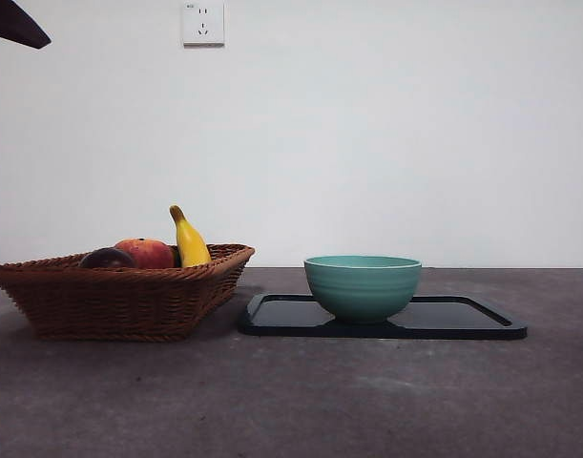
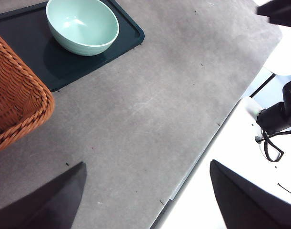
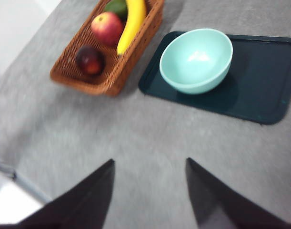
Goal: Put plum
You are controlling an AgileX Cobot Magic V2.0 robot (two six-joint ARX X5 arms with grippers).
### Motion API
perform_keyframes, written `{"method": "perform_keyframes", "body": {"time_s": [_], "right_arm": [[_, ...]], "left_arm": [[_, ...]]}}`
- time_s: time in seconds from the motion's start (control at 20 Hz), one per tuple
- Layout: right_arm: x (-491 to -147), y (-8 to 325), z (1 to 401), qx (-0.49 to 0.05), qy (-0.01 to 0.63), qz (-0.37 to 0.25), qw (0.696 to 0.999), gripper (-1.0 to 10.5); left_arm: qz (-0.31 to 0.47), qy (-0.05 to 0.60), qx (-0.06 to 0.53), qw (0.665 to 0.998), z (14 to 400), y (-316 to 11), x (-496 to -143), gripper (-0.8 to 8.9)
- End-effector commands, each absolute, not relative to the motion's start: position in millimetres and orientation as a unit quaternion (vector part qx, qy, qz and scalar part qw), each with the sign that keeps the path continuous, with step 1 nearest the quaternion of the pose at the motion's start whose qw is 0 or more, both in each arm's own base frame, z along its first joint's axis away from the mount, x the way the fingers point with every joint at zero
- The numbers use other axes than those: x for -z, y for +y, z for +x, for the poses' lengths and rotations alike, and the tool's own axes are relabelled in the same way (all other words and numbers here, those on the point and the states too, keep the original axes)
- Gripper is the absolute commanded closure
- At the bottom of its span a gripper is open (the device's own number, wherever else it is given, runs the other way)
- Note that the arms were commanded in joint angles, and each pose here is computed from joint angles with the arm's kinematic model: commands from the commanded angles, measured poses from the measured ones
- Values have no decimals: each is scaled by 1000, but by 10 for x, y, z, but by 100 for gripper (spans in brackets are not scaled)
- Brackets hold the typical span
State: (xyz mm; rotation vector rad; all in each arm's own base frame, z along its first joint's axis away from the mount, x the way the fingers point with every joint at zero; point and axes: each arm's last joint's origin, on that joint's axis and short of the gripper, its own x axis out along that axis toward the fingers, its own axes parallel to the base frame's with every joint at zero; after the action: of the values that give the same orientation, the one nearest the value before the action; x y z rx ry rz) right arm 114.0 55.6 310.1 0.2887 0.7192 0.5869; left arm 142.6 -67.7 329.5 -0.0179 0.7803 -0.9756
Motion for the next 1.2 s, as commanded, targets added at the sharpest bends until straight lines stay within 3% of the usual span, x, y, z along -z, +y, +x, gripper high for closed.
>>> {"method": "perform_keyframes", "body": {"time_s": [0.05, 0.6, 0.9, 1.2], "right_arm": [[-3063, 668, 1415, -269, 364, 158, 878, 678], [-2736, 1002, 2939, -189, 462, 135, 856, 671], [-2380, 1132, 3383, -170, 480, 127, 851, 671], [-2013, 1194, 3567, -155, 499, 120, 844, 674]], "left_arm": [[-3, 358, 463, 811, 1437, -690, -3326, 409], [-4, 361, 463, 810, 1433, -688, -3322, 409], [-4, 361, 463, 809, 1433, -688, -3322, 409], [-4, 361, 463, 810, 1433, -689, -3322, 409]]}}
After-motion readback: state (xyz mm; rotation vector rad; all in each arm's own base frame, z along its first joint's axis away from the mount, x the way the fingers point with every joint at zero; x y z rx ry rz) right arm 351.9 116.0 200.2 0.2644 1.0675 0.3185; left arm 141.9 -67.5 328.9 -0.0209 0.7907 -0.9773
